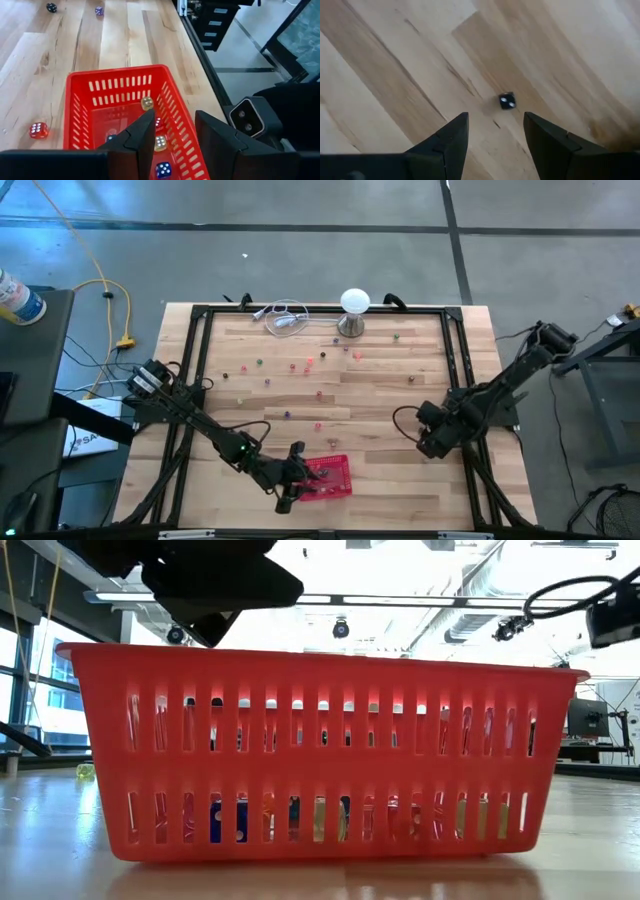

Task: Pick & Place Dice
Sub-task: Put the black dice into the red bin

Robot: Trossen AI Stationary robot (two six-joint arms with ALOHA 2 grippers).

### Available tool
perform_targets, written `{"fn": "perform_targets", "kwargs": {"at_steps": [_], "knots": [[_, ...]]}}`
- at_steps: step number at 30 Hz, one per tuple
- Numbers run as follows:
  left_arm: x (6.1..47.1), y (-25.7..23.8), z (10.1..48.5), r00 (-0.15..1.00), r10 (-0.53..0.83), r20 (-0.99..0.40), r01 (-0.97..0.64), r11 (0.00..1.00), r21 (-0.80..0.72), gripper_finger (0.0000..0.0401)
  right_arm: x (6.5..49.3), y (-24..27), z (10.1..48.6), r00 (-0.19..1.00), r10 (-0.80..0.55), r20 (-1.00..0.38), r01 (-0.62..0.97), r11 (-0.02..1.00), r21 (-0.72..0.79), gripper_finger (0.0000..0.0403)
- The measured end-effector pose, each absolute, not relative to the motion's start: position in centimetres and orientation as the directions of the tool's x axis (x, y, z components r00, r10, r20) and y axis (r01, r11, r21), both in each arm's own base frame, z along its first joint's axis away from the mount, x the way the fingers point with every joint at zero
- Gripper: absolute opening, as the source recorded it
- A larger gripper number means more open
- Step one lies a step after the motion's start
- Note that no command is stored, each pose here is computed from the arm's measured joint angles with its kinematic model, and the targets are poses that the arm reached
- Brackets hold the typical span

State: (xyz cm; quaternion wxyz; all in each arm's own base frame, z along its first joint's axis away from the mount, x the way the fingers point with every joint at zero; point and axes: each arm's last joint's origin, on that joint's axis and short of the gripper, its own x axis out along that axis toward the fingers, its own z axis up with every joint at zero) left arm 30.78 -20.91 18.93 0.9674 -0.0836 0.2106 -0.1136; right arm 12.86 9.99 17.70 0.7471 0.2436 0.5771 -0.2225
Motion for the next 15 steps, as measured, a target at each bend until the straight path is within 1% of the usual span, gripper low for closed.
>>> {"fn": "perform_targets", "kwargs": {"at_steps": [3, 7, 10, 15], "knots": [[30.8, -20.9, 18.9, 0.885, -0.254, -0.389, 0.184, 0.96, -0.209, 0.0134, 13.0, 9.9, 17.3, 0.242, -0.04, -0.97, 0.572, 0.813, 0.109, 0.0181], [30.8, -20.9, 18.9, 0.883, -0.254, -0.394, 0.184, 0.961, -0.207, 0.0134, 13.1, 9.7, 17.1, 0.224, -0.062, -0.973, 0.52, 0.852, 0.065, 0.0181], [30.7, -20.9, 18.8, 0.879, -0.259, -0.401, 0.188, 0.96, -0.207, 0.0134, 13.2, 9.4, 16.9, 0.21, -0.082, -0.974, 0.533, 0.845, 0.043, 0.0181], [30.6, -21.0, 18.7, 0.874, -0.259, -0.41, 0.193, 0.961, -0.196, 0.0134, 13.7, 8.8, 16.5, 0.154, -0.071, -0.985, 0.575, 0.818, 0.031, 0.0181]]}}
